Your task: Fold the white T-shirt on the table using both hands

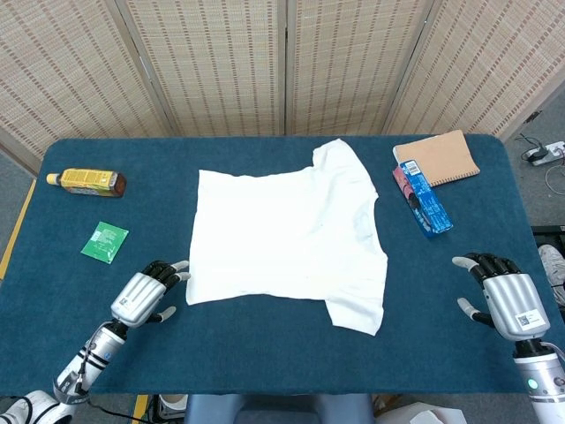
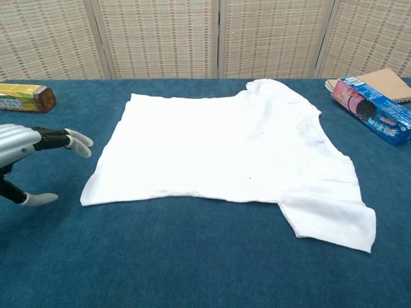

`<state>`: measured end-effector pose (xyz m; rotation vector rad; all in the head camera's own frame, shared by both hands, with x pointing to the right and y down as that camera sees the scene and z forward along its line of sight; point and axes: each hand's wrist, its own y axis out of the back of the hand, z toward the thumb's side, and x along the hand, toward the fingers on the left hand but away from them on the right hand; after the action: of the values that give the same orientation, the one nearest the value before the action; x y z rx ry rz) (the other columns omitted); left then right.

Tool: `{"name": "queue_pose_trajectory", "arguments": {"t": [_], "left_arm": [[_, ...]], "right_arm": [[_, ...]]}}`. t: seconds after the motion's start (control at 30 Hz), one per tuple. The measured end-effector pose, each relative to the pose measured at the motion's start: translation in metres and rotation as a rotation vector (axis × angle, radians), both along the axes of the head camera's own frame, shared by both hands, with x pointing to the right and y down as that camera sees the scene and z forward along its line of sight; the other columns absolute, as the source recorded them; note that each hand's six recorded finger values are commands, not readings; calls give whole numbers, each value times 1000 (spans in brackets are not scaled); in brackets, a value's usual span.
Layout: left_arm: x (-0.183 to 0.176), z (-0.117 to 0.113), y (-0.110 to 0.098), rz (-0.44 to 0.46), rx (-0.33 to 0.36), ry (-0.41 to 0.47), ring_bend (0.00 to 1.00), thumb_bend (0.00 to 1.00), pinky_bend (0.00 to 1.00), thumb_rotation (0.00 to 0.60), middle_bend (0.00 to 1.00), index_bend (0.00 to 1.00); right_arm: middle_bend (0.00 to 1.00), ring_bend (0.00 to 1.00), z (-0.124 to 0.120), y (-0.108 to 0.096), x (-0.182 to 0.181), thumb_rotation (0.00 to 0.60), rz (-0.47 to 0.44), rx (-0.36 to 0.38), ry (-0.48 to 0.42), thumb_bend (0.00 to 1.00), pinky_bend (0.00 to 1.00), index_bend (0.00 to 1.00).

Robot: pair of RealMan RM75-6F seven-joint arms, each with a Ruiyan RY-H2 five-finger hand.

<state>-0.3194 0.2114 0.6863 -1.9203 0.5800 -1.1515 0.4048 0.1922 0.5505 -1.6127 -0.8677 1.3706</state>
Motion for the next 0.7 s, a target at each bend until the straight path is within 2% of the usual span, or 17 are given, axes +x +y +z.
{"name": "queue_pose_trajectory", "arguments": {"t": [0.37, 0.7], "left_arm": [[12, 22, 2, 27, -34, -48, 220, 258, 174, 600, 173, 303], [17, 33, 2, 1, -47, -45, 221, 258, 173, 600, 173, 311]], "right_arm": [[279, 231, -2, 2, 5, 600, 17, 4, 0, 171, 308, 281], [279, 231, -1, 0, 3, 600, 8, 1, 1, 172, 308, 281]]}}
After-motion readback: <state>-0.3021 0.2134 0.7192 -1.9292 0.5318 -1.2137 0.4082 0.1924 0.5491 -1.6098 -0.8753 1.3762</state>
